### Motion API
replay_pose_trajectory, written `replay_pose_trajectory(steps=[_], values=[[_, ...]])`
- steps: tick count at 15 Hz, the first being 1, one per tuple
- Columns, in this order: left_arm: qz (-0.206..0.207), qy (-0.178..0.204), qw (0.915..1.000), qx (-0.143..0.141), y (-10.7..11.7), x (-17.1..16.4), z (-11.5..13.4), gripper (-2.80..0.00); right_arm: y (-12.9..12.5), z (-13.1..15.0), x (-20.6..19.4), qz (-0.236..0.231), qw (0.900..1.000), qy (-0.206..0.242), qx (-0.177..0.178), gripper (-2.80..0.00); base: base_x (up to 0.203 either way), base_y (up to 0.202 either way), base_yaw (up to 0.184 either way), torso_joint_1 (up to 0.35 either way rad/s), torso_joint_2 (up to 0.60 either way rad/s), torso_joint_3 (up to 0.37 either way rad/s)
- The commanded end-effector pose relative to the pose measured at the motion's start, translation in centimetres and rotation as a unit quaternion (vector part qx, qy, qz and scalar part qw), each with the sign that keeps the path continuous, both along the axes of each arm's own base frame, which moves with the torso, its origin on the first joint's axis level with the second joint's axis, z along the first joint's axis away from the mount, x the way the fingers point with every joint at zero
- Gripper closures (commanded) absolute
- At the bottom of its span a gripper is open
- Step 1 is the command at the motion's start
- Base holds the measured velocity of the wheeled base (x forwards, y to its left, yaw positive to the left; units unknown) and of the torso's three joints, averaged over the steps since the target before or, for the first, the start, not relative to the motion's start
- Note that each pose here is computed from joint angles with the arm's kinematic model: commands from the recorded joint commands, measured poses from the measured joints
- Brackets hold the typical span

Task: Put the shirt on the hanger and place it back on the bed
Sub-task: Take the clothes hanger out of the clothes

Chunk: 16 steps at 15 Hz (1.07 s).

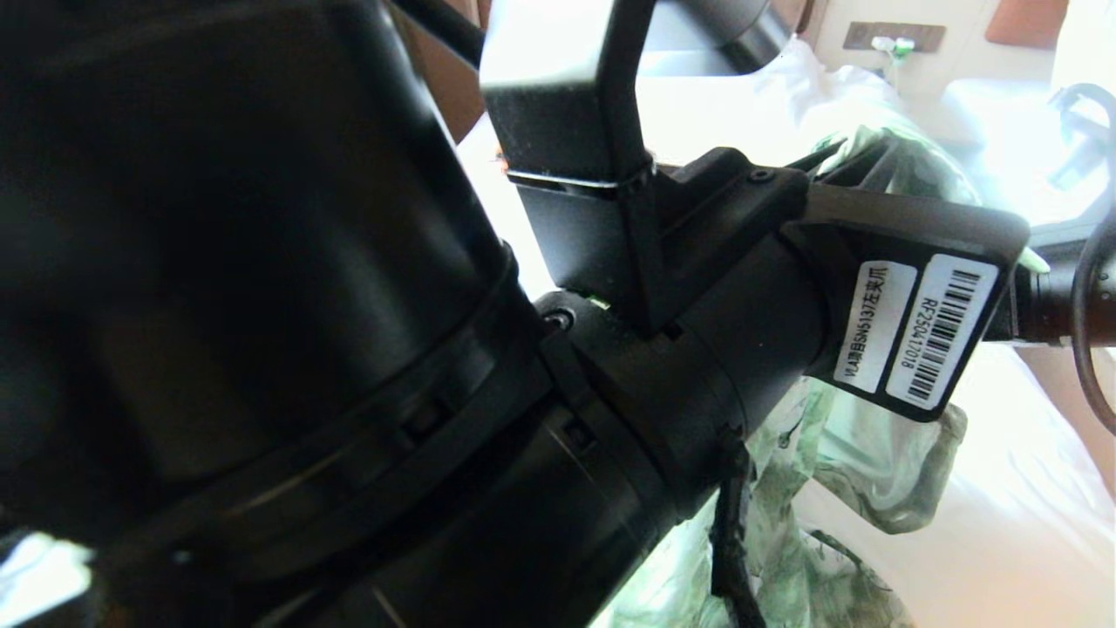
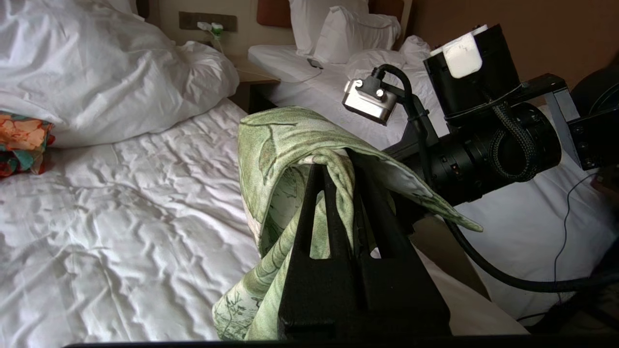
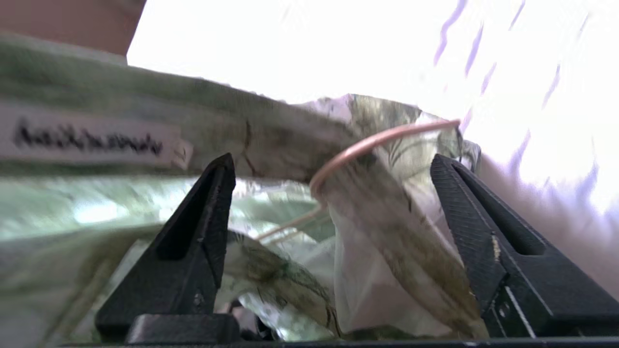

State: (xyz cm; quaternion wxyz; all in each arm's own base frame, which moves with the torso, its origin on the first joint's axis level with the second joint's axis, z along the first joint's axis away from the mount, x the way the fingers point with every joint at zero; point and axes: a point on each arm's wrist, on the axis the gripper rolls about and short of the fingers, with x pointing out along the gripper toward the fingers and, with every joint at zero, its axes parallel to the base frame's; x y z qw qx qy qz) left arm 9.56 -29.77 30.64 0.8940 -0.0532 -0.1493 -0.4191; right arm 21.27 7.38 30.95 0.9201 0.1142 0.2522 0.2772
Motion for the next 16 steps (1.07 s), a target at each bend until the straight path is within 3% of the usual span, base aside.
replay_pose_trajectory(steps=[1, 6, 10, 16], values=[[0.001, -0.001, 1.0, -0.002, 0.0, 0.0, 0.1, 0.0, -0.1, 0.1, 0.2, -0.008, 1.0, -0.001, 0.015, -2.8, 0.0, 0.0, 0.0, 0.0, 0.0, 0.0], [0.002, -0.001, 1.0, -0.002, 0.0, 0.1, 0.0, 0.0, -0.4, -0.9, 0.9, -0.03, 0.999, 0.027, 0.032, -2.8, 0.0, 0.0, 0.0, 0.0, 0.0, 0.0], [0.004, 0.0, 1.0, -0.001, 0.0, 0.2, -0.1, 0.0, -0.4, -1.2, 1.3, -0.05, 0.995, 0.014, 0.081, -2.8, 0.0, 0.0, 0.0, 0.0, 0.0, 0.0], [0.004, -0.001, 1.0, -0.001, 0.0, 0.3, 0.0, 0.0, -0.1, -1.2, 1.8, -0.059, 0.992, 0.017, 0.108, -2.8, 0.0, 0.0, 0.0, 0.0, 0.0, 0.0]])
